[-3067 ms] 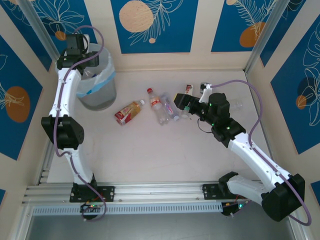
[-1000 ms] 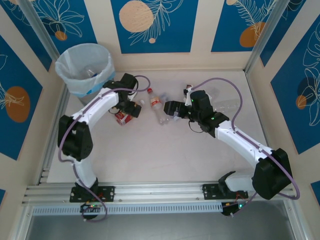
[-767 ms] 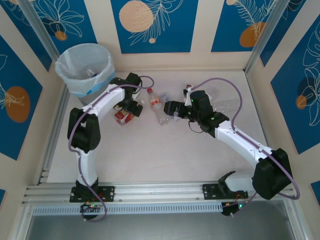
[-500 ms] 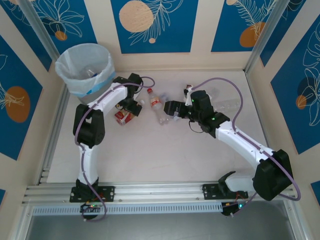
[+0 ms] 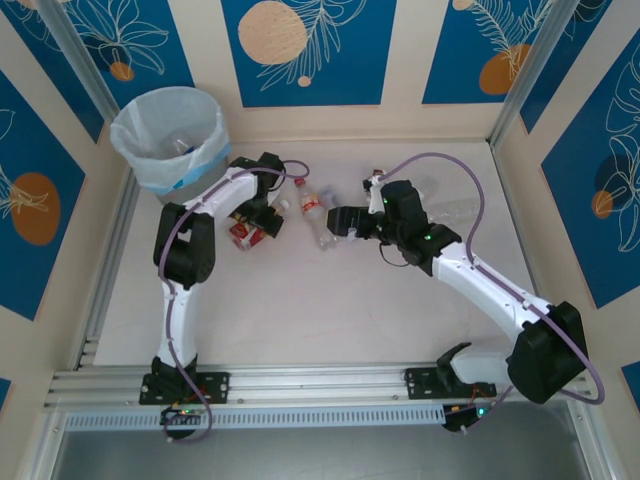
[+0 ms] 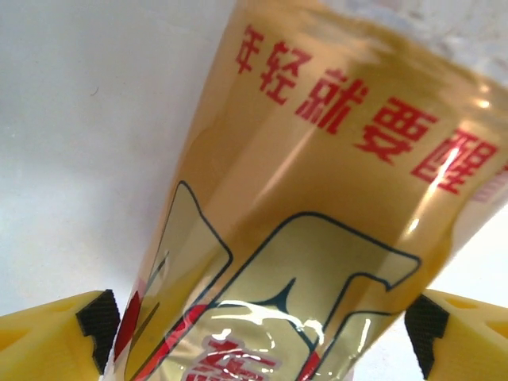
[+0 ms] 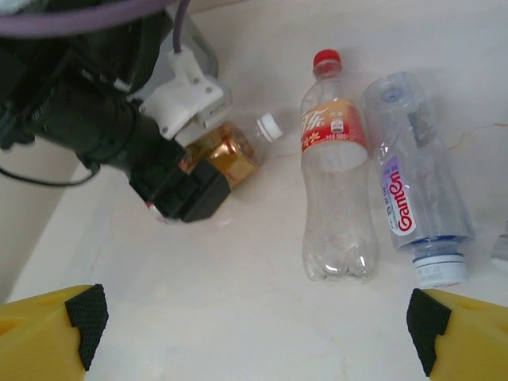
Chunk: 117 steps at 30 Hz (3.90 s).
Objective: Put the plastic bottles in the bin
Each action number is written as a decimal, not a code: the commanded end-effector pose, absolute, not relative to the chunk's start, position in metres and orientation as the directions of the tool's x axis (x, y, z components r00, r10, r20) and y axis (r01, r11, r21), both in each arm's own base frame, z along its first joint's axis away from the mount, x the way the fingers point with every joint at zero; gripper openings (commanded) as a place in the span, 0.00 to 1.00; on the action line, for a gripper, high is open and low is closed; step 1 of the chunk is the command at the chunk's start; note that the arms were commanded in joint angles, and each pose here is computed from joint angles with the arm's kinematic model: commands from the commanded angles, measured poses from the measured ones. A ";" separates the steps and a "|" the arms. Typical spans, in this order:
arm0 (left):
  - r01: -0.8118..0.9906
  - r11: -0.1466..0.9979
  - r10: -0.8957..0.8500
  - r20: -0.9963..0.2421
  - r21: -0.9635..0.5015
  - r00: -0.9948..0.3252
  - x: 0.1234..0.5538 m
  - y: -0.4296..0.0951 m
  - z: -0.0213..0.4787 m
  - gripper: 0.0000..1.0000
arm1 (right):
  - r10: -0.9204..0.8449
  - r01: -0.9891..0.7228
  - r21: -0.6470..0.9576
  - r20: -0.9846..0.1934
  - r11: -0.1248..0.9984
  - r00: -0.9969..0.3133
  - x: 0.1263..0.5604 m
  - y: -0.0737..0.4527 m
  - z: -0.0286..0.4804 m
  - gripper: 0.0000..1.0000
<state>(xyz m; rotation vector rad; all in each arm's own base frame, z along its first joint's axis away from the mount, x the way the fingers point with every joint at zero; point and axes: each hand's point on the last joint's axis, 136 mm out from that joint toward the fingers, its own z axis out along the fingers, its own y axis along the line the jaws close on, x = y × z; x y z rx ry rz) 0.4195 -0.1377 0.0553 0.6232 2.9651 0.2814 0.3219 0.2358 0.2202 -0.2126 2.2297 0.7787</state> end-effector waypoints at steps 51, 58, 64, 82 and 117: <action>0.390 0.921 0.374 -0.299 0.004 -0.878 0.410 -0.167 0.149 0.66 | -0.336 -0.757 0.187 -0.811 0.626 -0.479 0.294 0.334 0.176 1.00; 0.422 0.902 0.340 -0.456 -0.090 -0.822 0.406 -0.185 0.206 0.66 | -0.236 -0.716 0.168 -0.873 0.678 -0.428 0.302 0.320 0.200 0.99; 0.457 0.879 0.287 -0.616 -0.135 -0.734 0.404 -0.194 0.270 0.66 | -0.155 -0.674 0.182 -0.900 0.716 -0.408 0.310 0.304 0.214 1.00; 0.250 0.968 0.132 -0.876 0.014 -0.464 0.450 -0.130 0.389 0.65 | -0.088 -0.659 0.219 -0.912 0.719 -0.400 0.313 0.295 0.229 1.00; -0.138 0.990 -0.078 -0.867 -0.011 -0.491 0.547 0.034 0.354 0.86 | -0.090 -0.630 0.237 -0.893 0.739 -0.441 0.312 0.290 0.221 1.00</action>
